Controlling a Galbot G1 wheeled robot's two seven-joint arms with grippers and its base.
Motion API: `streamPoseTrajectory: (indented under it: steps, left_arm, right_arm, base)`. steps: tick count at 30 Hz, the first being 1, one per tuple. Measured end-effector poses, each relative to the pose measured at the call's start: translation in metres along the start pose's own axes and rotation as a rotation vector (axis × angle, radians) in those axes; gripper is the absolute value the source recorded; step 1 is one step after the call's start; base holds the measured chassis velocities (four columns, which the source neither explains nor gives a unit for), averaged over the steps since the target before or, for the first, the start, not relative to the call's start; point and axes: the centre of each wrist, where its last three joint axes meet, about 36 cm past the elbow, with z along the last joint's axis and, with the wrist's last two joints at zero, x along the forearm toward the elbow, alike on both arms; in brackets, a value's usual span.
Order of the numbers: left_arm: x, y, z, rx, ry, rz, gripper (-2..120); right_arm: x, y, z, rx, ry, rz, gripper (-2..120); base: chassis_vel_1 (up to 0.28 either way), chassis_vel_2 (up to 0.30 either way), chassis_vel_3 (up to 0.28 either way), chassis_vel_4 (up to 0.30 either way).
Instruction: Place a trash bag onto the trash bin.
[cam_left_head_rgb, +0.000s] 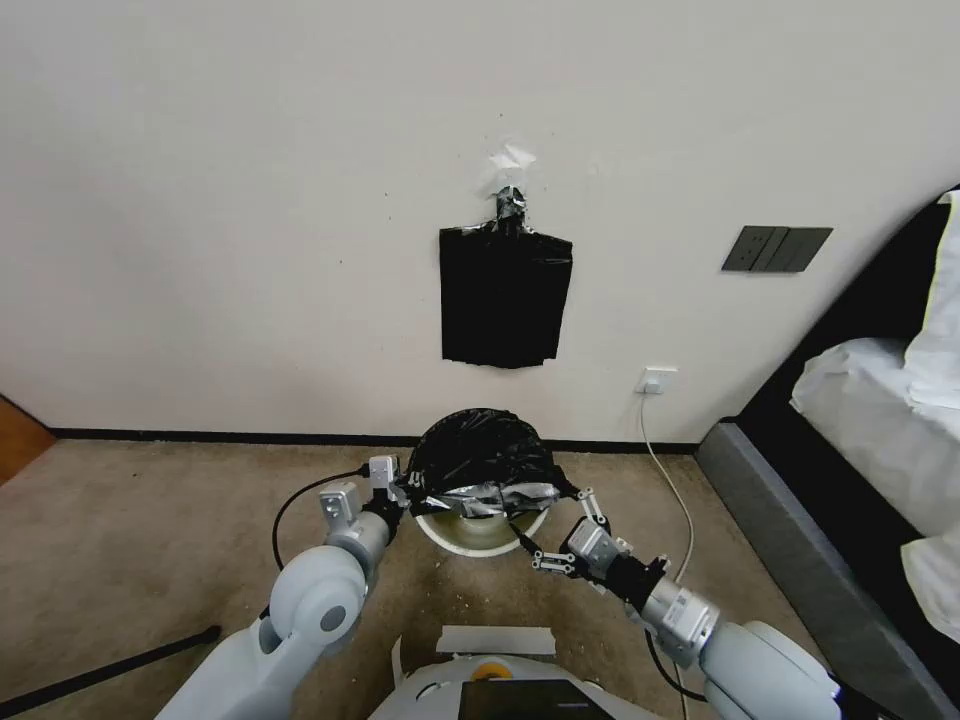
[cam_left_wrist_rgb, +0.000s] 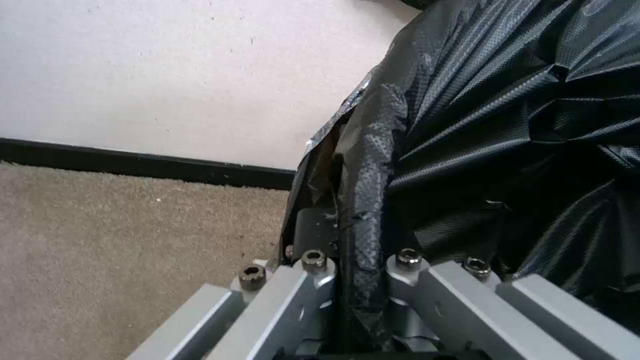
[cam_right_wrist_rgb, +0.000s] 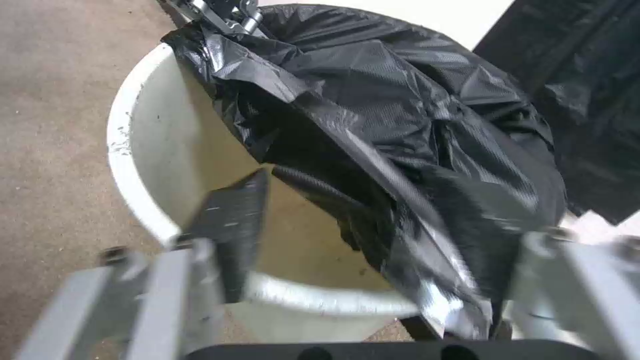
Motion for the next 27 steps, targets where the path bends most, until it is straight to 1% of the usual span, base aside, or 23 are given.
streamPoseTrajectory:
  steps: [1, 2, 3, 5, 6, 7, 9, 10, 13, 14, 15, 18, 19, 20, 21, 22, 23, 25, 26, 27]
  left_arm:
    - [0.0, -0.001, 0.001, 0.001, 0.003, 0.001, 1]
    - [0.001, -0.001, 0.001, 0.002, 0.005, 0.002, 1]
    - [0.001, -0.001, 0.001, 0.002, 0.005, 0.002, 1]
    - [0.002, -0.002, 0.002, 0.002, 0.009, 0.003, 1]
    - [0.003, -0.002, 0.002, 0.002, 0.011, 0.003, 1]
    - [0.003, -0.002, 0.002, 0.002, 0.011, 0.003, 1]
    - [0.003, -0.002, 0.003, 0.002, 0.013, 0.003, 1]
    - [0.003, -0.002, 0.003, 0.002, 0.013, 0.003, 1]
    - [0.004, -0.003, 0.004, 0.005, 0.015, 0.004, 1]
    - [0.004, -0.003, 0.004, 0.005, 0.015, 0.004, 1]
    - [0.004, -0.003, 0.004, 0.006, 0.015, 0.004, 1]
    - [0.004, -0.004, 0.004, 0.006, 0.015, 0.002, 1]
    - [0.005, -0.004, 0.003, 0.009, 0.02, -0.004, 1]
    - [0.005, -0.005, 0.001, 0.027, 0.027, -0.017, 1]
    - [0.005, -0.005, 0.001, 0.027, 0.027, -0.017, 1]
    - [0.005, -0.006, -0.001, 0.044, 0.033, -0.026, 1]
    - [0.004, -0.006, -0.006, 0.085, 0.046, -0.038, 1]
    - [0.004, -0.006, -0.009, 0.123, 0.057, -0.041, 1]
    - [0.004, -0.006, -0.009, 0.123, 0.057, -0.041, 1]
    - [0.005, -0.007, -0.011, 0.153, 0.067, -0.039, 1]
  right_arm:
    - [-0.002, 0.001, 0.002, 0.007, -0.002, 0.003, 50]
    - [-0.003, 0.002, 0.003, 0.011, -0.006, 0.005, 47]
    - [-0.003, 0.002, 0.003, 0.011, -0.006, 0.005, 47]
    - [-0.006, 0.004, 0.004, 0.019, -0.013, 0.01, 36]
    - [-0.006, 0.004, 0.004, 0.019, -0.017, 0.013, 32]
    - [-0.006, 0.004, 0.004, 0.019, -0.017, 0.013, 32]
    - [-0.008, 0.003, 0.003, 0.023, -0.024, 0.015, 22]
    - [-0.008, 0.003, 0.003, 0.023, -0.024, 0.015, 22]
    - [-0.008, 0.003, 0.003, 0.027, -0.027, 0.007, 6]
    - [-0.008, 0.003, 0.003, 0.027, -0.027, 0.007, 6]
    - [-0.008, 0.005, 0.003, 0.026, -0.033, 0.001, 0]
    - [-0.008, 0.006, 0.004, 0.024, -0.048, -0.001, 0]
    - [-0.008, 0.007, 0.006, 0.022, -0.068, -0.001, 0]
    - [-0.007, 0.008, 0.007, 0.019, -0.089, -0.004, 0]
    - [-0.007, 0.008, 0.007, 0.019, -0.089, -0.004, 0]
    - [-0.006, 0.009, 0.007, 0.015, -0.106, -0.012, 0]
    - [-0.005, 0.011, 0.008, 0.007, -0.139, -0.037, 0]
    - [-0.003, 0.012, 0.009, 0.007, -0.179, -0.083, 0]
    - [-0.003, 0.012, 0.009, 0.007, -0.179, -0.083, 0]
    - [-0.002, 0.013, 0.011, 0.01, -0.199, -0.126, 0]
  base:
    - [0.0, 0.0, 0.0, 0.0]
    - [0.0, 0.0, 0.0, 0.0]
    - [0.0, 0.0, 0.0, 0.0]
    - [0.0, 0.0, 0.0, 0.0]
    - [0.0, 0.0, 0.0, 0.0]
    - [0.0, 0.0, 0.0, 0.0]
    - [0.0, 0.0, 0.0, 0.0]
    - [0.0, 0.0, 0.0, 0.0]
    - [0.0, 0.0, 0.0, 0.0]
    - [0.0, 0.0, 0.0, 0.0]
    - [0.0, 0.0, 0.0, 0.0]
    - [0.0, 0.0, 0.0, 0.0]
    - [0.0, 0.0, 0.0, 0.0]
    - [0.0, 0.0, 0.0, 0.0]
    - [0.0, 0.0, 0.0, 0.0]
    - [0.0, 0.0, 0.0, 0.0]
    - [0.0, 0.0, 0.0, 0.0]
    - [0.0, 0.0, 0.0, 0.0]
    - [0.0, 0.0, 0.0, 0.0]
    - [0.0, 0.0, 0.0, 0.0]
